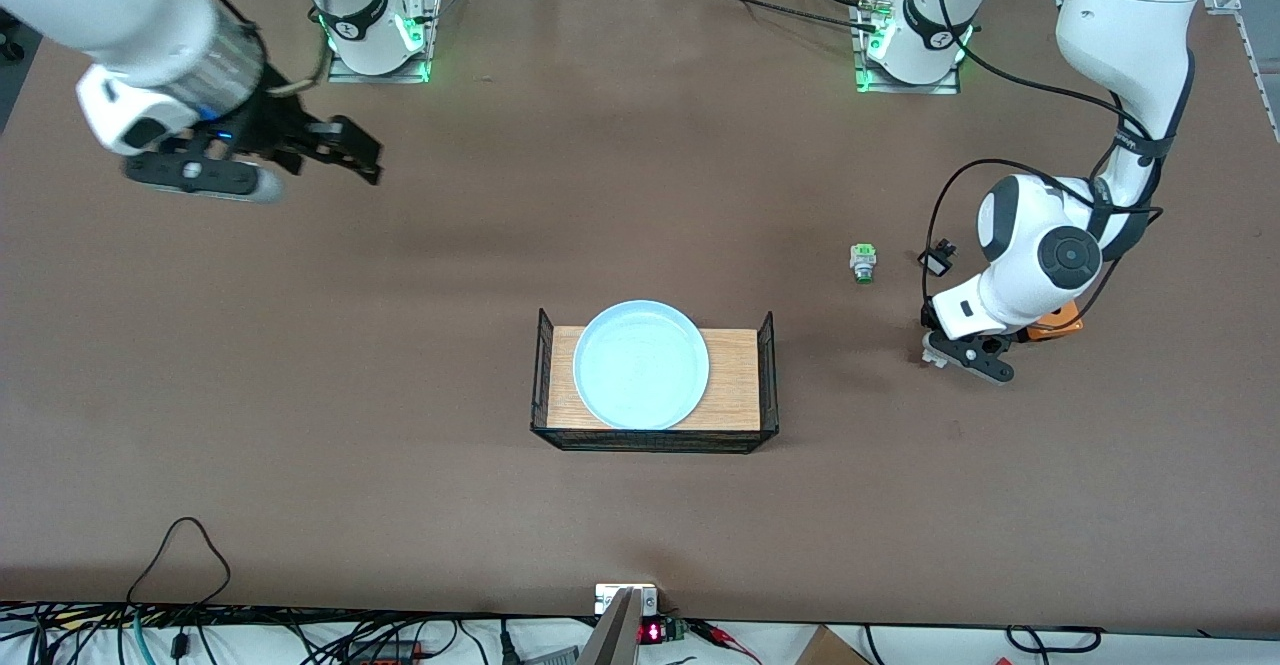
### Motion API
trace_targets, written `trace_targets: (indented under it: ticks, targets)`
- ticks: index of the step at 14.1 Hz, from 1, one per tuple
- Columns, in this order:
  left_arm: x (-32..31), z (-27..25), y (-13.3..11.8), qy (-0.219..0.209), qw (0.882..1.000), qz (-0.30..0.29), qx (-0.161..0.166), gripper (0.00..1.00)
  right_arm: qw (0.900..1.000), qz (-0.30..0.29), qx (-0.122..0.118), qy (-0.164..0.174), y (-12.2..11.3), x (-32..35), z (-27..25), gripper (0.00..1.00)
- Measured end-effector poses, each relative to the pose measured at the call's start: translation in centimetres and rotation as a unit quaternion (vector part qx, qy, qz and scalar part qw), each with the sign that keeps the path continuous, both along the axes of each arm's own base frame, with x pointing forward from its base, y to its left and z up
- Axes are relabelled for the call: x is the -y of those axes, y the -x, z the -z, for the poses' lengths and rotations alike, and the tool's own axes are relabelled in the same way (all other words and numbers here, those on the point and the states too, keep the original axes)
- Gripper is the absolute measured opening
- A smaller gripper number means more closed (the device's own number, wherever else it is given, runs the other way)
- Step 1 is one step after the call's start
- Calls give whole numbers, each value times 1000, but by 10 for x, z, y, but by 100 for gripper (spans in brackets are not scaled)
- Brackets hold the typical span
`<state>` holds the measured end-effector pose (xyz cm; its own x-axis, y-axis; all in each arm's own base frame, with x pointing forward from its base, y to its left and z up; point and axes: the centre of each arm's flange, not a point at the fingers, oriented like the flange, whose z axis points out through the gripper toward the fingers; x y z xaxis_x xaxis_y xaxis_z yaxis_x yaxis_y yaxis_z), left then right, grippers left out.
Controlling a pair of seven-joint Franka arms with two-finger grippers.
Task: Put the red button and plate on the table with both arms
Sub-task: 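Release the switch with the left gripper while the right gripper reaches the plate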
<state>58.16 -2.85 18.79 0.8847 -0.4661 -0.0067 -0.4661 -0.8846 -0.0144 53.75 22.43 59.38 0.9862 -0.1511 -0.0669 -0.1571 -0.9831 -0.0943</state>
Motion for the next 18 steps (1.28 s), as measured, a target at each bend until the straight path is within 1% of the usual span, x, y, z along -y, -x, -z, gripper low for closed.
trace_targets:
  ticks: [2,4,5,7,8,10,11,13,15,17,18]
  targets:
    - [0,8,3,1,1000,0,7,41,1000,2,6,-2,3,-42,16,100]
    - [-1,10,4,1,1000,1,8,44,1000,31,3,-1,9,-82,35,100]
    - [-1,10,4,1,1000,1,10,50,998,55,2,-1,13,-101,43,100]
    - [-1,8,3,2,1000,1,13,67,993,114,8,-9,20,-136,56,100]
    - [-1,5,1,2,1000,1,13,78,989,144,12,-15,22,-151,61,100]
    - [0,-12,-5,0,1000,1,0,95,980,196,16,-26,23,-176,71,100]
    - [0,-30,-11,-3,1000,0,-16,100,976,213,17,-30,19,-186,76,100]
    - [0,-77,-25,-7,999,-2,-53,100,972,229,20,-35,6,-199,87,100]
    - [-1,-132,-39,-12,996,-4,-86,100,968,246,29,-47,-10,-209,104,100]
    - [1,-186,-49,-15,994,-7,-110,100,962,265,34,-55,-20,-219,127,100]
    - [2,-210,-51,-16,993,-11,-120,100,961,269,32,-53,-21,-225,140,100]
